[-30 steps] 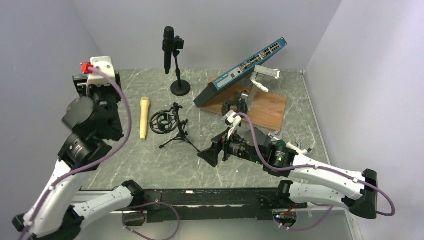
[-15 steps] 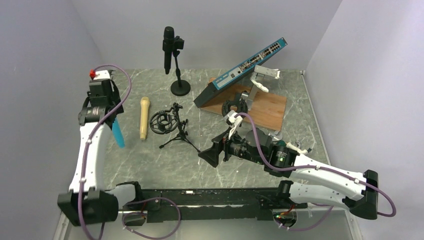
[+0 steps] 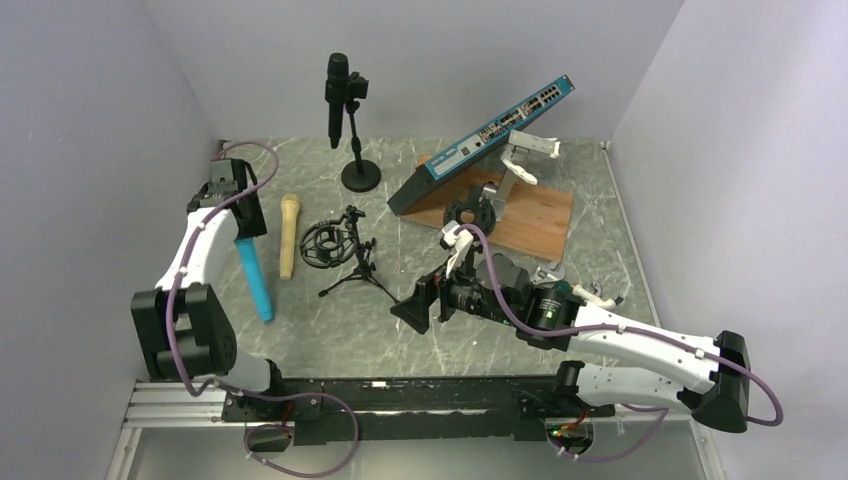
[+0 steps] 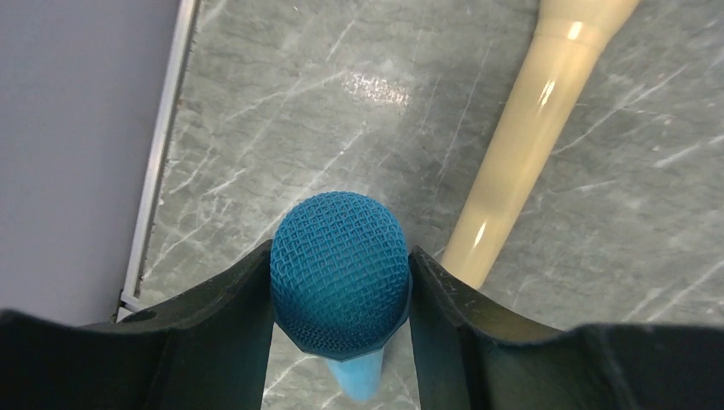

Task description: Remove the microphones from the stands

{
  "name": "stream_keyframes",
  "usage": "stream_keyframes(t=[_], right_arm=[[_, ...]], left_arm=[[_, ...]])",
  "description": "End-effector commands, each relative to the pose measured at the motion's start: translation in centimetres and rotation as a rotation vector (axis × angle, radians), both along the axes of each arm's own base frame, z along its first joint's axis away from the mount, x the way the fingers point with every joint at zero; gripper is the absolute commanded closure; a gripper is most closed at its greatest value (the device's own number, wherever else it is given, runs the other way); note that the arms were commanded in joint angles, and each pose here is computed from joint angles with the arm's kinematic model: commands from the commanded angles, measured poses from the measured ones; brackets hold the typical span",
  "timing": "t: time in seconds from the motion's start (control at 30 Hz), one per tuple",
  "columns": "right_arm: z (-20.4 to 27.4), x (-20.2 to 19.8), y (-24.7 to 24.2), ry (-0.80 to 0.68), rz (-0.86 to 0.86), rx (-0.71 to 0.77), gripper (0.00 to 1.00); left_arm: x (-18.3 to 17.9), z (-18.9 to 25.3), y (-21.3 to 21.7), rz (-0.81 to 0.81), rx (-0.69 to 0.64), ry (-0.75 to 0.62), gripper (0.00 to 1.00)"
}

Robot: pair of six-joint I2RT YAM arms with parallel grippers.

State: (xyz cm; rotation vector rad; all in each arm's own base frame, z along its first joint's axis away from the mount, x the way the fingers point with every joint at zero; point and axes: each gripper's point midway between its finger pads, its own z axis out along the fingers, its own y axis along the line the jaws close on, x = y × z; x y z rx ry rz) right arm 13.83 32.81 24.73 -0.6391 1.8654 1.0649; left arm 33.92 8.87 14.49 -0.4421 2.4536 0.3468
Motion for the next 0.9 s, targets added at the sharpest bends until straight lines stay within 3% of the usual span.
stream_keyframes(t=[0.0,0.4,0.67,0.87], right_arm=[[3.2,0.3,0.9,-0.046,0.011,0.077,0.0],[3.1,0.2,1.3,-0.038,0.022,0.076,0.0],[3.6,0.1,0.6,-0.042,0.011,0.083,0.0],[3.7,0.0,0.3,-0.042,0.007,0.085,0.0]], left_arm=[[1.4,-2.0,0.3,0.009,-0.008,0.016,1.0],[2.8,-7.0,-0.5,-0.026,-0.099,0.173,0.99],[2.6,-9.4,-0.1,-0.01,-0.155,0.225,0.61],[2.5,-9.6,-0.2,-0.02,-0.16,0.228,0.47]])
